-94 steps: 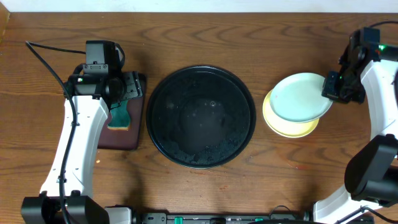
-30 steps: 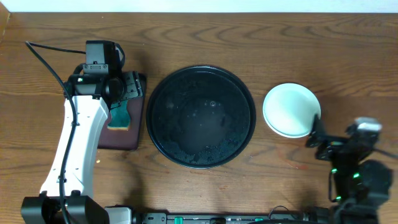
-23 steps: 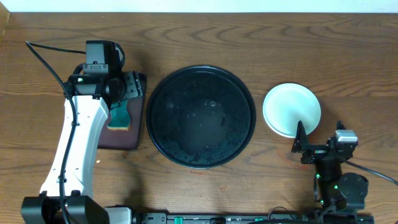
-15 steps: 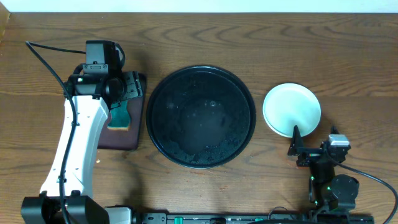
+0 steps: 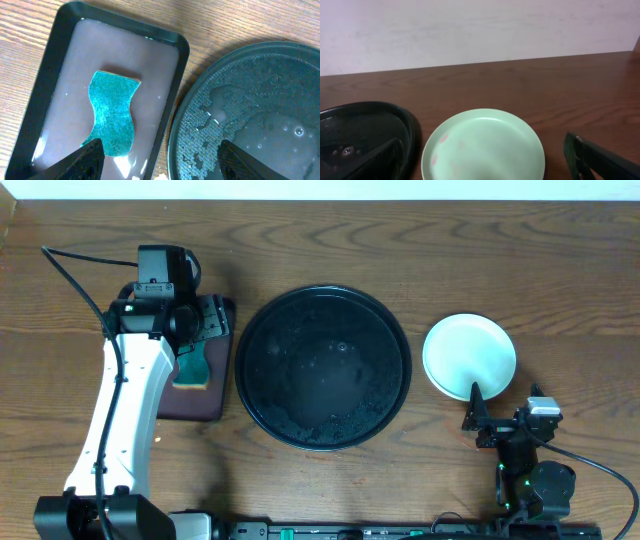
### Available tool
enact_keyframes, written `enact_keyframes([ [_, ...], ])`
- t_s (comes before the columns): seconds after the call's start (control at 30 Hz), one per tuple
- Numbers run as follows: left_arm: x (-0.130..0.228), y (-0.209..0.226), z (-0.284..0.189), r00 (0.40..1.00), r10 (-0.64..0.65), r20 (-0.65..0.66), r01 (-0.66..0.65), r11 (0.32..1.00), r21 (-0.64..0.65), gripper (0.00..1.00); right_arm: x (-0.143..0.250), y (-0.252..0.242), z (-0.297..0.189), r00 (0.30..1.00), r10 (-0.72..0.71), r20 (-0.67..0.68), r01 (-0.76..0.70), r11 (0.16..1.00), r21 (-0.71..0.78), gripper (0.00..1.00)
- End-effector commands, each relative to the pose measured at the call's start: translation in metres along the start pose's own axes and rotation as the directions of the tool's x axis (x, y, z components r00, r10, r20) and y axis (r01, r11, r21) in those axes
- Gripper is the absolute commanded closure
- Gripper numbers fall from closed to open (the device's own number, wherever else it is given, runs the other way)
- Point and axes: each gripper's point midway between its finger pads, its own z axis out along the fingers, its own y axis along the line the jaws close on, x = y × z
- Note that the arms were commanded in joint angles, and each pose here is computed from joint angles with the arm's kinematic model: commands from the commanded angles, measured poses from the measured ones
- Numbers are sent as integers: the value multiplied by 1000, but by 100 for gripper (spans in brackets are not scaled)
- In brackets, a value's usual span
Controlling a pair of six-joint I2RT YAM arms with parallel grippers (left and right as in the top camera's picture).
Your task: Clean dirty plates on tray and stack at the side
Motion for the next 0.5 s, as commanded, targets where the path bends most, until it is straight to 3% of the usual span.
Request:
enact_keyframes([
  [0.0, -3, 1, -1, 1000, -1, 8, 1, 1000, -4, 27, 0, 1, 0, 1000, -13, 6, 13, 1000, 0, 1],
  [0.47, -4, 7, -1, 1000, 8, 12, -8, 999, -36, 27, 0, 1, 0, 1000, -13, 6, 13, 1000, 0, 1],
])
